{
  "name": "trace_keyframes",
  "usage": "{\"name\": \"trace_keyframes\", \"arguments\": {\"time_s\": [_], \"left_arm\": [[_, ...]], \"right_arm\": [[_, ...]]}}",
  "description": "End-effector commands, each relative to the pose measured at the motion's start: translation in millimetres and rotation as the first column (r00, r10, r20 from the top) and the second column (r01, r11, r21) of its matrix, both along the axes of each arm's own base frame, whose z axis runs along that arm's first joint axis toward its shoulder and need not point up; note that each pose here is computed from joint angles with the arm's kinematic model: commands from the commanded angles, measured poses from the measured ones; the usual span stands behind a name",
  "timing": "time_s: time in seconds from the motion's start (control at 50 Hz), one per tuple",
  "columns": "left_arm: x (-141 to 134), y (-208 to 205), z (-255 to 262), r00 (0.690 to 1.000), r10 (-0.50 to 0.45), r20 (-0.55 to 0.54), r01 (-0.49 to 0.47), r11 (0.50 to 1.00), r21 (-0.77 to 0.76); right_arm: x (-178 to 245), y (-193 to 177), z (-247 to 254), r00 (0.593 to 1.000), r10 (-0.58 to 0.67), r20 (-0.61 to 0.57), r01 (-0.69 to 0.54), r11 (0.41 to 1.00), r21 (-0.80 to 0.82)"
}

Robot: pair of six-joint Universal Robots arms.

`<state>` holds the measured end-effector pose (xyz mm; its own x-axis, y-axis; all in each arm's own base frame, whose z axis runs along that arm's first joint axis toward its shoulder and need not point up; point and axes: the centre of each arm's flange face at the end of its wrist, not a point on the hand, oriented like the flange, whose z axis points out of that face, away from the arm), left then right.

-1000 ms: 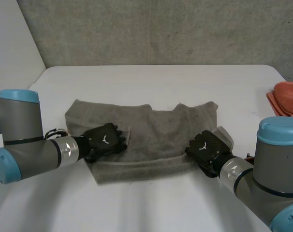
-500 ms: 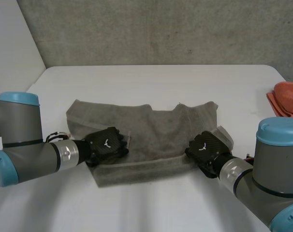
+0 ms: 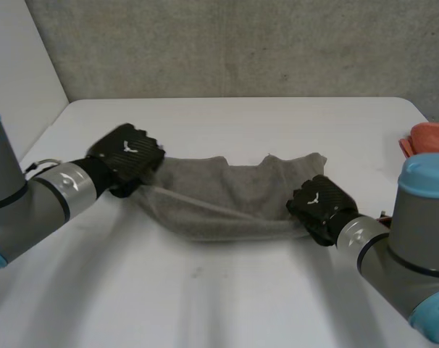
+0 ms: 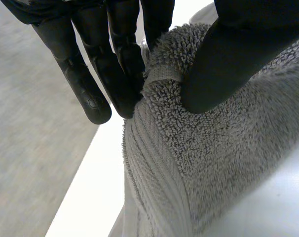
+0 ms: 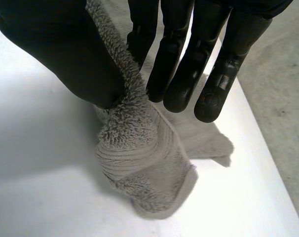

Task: Fold the laundry.

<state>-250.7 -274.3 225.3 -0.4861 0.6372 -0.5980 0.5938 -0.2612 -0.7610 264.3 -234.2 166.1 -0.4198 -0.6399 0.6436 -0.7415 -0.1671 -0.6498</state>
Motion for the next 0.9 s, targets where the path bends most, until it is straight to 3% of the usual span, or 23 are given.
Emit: {"name": "trace_keyframes", "arguments": {"time_s": [0.02, 0.1, 0.2, 0.32, 0.4, 0.46, 0.52, 0.62, 0.68, 0.7, 0.72, 0.8, 0.84, 0.9], "left_arm": [[20, 21, 2, 0.942, 0.331, 0.047, -0.330, 0.944, -0.026], [22, 37, 22, 0.901, 0.433, -0.023, -0.434, 0.899, -0.054], [23, 54, 26, 0.890, 0.442, -0.115, -0.443, 0.896, 0.016], [15, 61, 3, 0.884, 0.446, -0.141, -0.428, 0.893, 0.139], [1, 33, -34, 0.885, 0.457, -0.089, -0.437, 0.881, 0.184], [-8, 12, -38, 0.881, 0.459, -0.113, -0.440, 0.884, 0.158], [-18, -20, -30, 0.873, 0.456, -0.176, -0.445, 0.890, 0.097], [-18, -72, 20, 0.839, 0.421, -0.345, -0.485, 0.865, -0.126], [-20, -91, 67, 0.810, 0.319, -0.493, -0.514, 0.790, -0.334], [-21, -93, 78, 0.798, 0.284, -0.532, -0.524, 0.763, -0.378], [-21, -94, 101, 0.769, 0.210, -0.604, -0.547, 0.705, -0.452], [-17, -83, 150, 0.701, 0.051, -0.711, -0.599, 0.582, -0.549], [-17, -79, 150, 0.705, 0.055, -0.707, -0.594, 0.590, -0.547], [-22, -73, 136, 0.726, 0.095, -0.681, -0.569, 0.640, -0.517]], "right_arm": [[-16, -1, 59, 0.996, -0.093, -0.016, 0.092, 0.995, -0.044], [-20, 6, 97, 0.995, -0.102, -0.012, 0.101, 0.993, -0.063], [-26, 16, 112, 0.995, -0.096, -0.041, 0.096, 0.995, -0.008], [-23, 3, 77, 0.990, -0.087, -0.114, 0.101, 0.988, 0.119], [-13, -23, 52, 0.983, -0.084, -0.161, 0.109, 0.982, 0.155], [-7, -41, 46, 0.986, -0.094, -0.140, 0.114, 0.983, 0.140], [6, -71, 50, 0.990, -0.122, -0.069, 0.125, 0.991, 0.043], [25, -122, 105, 0.967, -0.141, 0.211, 0.196, 0.944, -0.264], [31, -135, 137, 0.938, -0.086, 0.335, 0.227, 0.884, -0.408], [33, -141, 157, 0.916, -0.042, 0.400, 0.253, 0.833, -0.493], [33, -142, 164, 0.905, -0.018, 0.425, 0.264, 0.808, -0.527], [36, -143, 198, 0.864, 0.092, 0.495, 0.303, 0.689, -0.658], [37, -142, 199, 0.865, 0.110, 0.490, 0.296, 0.677, -0.674], [40, -139, 187, 0.874, 0.118, 0.471, 0.257, 0.711, -0.655]]}}
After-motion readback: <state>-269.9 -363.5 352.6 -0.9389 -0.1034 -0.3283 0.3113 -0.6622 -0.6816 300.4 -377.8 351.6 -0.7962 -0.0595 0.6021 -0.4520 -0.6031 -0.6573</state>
